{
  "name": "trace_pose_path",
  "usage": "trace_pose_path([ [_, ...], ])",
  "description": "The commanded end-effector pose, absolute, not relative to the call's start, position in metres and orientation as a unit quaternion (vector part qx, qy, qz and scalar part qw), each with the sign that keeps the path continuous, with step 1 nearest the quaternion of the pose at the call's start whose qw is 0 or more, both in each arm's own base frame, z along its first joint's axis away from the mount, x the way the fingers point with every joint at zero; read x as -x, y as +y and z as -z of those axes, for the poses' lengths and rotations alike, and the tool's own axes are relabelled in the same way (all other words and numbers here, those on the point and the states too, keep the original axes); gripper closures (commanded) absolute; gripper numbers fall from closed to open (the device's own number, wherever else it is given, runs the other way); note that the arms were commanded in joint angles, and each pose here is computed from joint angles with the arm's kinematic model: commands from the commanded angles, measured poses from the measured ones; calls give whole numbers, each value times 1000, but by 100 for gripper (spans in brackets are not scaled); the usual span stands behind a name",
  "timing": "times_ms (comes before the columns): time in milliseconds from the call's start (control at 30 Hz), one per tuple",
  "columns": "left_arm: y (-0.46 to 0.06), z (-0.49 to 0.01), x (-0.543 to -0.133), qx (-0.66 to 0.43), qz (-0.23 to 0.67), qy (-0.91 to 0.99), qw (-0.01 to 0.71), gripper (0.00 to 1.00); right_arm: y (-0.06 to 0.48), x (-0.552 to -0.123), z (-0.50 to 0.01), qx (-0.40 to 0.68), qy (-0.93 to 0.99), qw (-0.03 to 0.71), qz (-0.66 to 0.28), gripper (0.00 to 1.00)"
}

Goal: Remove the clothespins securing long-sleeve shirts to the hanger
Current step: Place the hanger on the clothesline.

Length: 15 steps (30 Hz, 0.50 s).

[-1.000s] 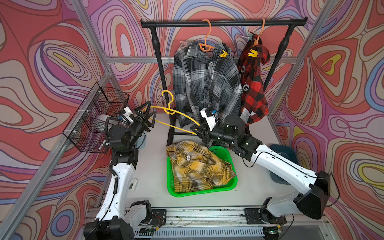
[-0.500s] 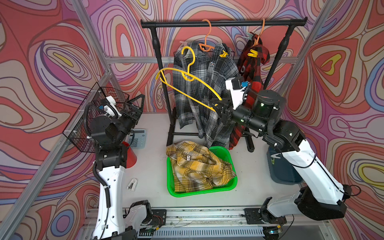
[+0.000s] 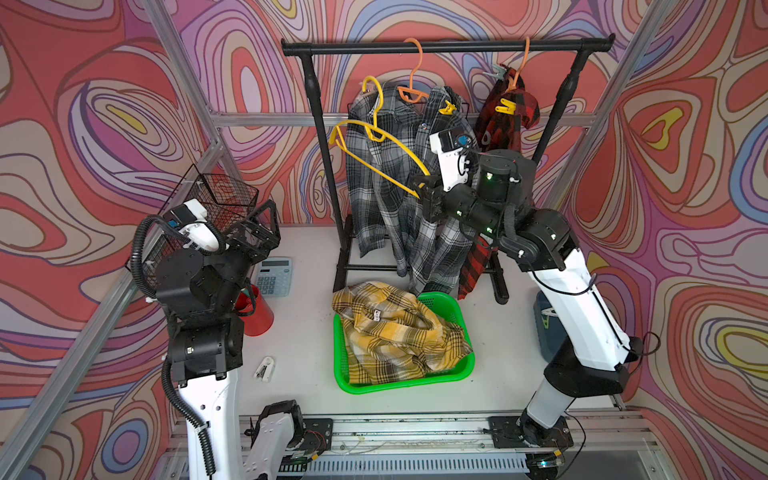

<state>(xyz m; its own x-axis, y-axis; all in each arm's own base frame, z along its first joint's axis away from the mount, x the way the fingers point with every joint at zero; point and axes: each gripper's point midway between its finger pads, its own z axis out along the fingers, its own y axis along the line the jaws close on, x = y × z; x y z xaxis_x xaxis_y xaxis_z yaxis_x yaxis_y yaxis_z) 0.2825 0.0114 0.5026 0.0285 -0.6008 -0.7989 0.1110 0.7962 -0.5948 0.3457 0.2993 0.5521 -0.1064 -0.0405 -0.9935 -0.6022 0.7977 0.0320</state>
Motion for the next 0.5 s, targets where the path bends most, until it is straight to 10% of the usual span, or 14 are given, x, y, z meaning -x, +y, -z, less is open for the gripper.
trace_pose_path([
  [0,17,-497,-283,190,234,654,694,0,295,-355,-573,209,688,663,-209,100],
  [467,14,-501,-287,184,247,652,693,0,315,-423,-586,186,634,708,-251,100],
])
